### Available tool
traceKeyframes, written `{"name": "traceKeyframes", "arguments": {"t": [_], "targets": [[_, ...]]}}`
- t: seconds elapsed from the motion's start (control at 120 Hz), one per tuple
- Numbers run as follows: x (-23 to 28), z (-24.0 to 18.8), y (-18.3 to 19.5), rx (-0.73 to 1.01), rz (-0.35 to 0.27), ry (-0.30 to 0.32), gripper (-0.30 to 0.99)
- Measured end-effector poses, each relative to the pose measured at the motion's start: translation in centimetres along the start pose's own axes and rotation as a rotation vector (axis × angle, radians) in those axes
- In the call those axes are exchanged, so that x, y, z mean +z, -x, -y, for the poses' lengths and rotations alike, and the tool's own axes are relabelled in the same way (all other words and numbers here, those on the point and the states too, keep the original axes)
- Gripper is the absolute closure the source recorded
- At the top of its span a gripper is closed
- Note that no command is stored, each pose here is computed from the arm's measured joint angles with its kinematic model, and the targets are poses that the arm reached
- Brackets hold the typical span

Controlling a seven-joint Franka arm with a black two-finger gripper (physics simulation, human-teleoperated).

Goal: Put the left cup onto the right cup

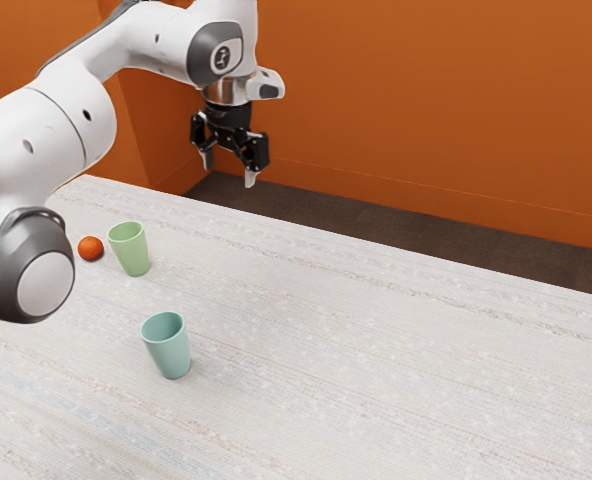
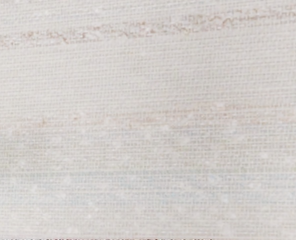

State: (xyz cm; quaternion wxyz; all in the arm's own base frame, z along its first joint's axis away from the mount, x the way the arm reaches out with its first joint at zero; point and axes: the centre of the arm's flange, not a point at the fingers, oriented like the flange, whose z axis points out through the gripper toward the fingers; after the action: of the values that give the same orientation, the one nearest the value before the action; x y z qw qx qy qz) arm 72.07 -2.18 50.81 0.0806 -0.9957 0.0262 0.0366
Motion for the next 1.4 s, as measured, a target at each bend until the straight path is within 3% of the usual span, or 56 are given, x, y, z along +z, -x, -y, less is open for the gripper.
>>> {"name": "traceKeyframes", "arguments": {"t": [0.292,0.642,0.958,1.158,1.3,1.4], "targets": [[11.5,0.2,-0.8,0.003,0.134,0.012,0.00],[13.5,9.8,-0.3,-0.101,0.098,0.031,0.00],[17.1,22.0,4.1,-0.236,0.125,0.103,0.00],[18.4,23.8,5.2,-0.246,0.114,0.197,0.00],[20.8,24.1,5.6,-0.232,0.136,0.226,0.00],[21.5,23.8,3.8,-0.193,0.103,0.238,0.00]]}}
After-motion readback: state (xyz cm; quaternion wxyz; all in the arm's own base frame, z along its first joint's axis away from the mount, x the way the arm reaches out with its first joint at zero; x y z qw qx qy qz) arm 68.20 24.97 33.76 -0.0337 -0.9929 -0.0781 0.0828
